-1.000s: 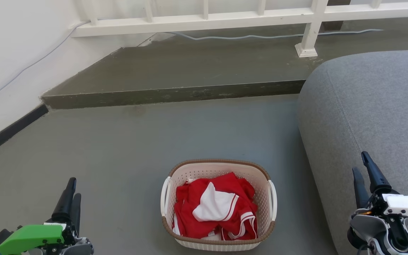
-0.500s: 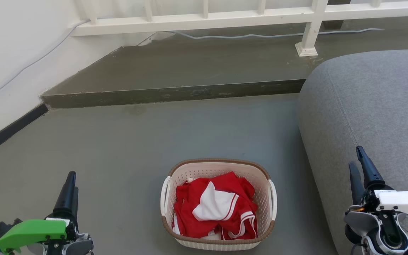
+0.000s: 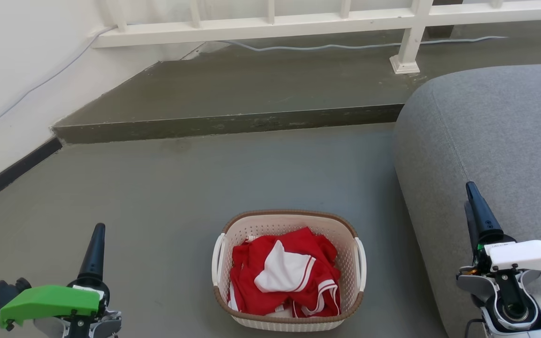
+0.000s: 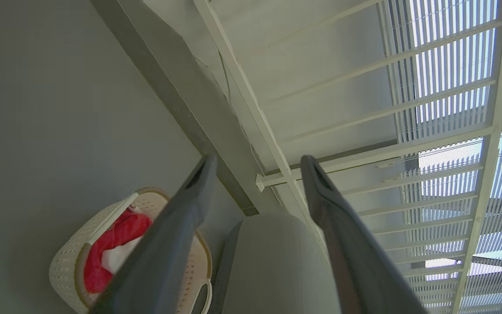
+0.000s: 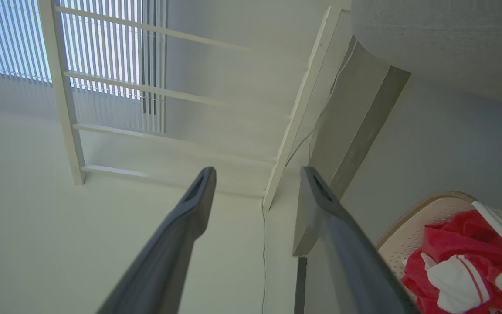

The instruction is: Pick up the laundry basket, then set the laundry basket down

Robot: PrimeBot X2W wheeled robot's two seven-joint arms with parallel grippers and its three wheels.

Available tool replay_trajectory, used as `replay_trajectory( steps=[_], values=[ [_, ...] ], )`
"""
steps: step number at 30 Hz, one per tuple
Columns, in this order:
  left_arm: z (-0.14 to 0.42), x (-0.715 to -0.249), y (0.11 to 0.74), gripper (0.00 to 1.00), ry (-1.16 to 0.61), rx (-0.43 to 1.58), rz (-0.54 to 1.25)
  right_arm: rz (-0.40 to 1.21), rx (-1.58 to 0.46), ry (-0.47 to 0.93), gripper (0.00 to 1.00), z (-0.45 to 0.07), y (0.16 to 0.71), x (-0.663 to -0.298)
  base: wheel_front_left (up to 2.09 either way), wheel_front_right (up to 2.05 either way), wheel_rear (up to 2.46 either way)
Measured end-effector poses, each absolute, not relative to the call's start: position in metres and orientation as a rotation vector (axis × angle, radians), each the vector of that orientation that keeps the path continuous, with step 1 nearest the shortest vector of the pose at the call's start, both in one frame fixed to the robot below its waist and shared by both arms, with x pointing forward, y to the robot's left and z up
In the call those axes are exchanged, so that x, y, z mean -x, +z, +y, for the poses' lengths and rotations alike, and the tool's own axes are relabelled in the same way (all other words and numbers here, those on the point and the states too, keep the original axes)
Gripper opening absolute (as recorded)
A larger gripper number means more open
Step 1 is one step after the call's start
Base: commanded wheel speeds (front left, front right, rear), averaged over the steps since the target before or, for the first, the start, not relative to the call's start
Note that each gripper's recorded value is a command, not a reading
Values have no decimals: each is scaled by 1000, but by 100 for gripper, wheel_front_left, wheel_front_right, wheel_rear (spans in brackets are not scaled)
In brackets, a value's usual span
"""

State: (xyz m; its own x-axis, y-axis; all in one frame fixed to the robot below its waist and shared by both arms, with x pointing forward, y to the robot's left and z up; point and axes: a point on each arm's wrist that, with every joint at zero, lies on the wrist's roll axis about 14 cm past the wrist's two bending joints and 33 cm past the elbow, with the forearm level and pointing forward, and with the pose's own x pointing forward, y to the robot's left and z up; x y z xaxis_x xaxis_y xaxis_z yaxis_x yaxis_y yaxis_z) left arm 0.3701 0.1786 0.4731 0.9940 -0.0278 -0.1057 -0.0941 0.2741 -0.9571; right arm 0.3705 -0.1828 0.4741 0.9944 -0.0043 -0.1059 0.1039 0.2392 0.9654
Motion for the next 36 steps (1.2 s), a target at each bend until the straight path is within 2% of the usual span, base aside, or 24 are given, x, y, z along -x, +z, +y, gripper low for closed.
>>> replay_trajectory(
  steps=[36],
  values=[
    [166,-378,500,100,-96,570,16,60,-551,44,100,-159,490,-378,0,0,0]
  ],
)
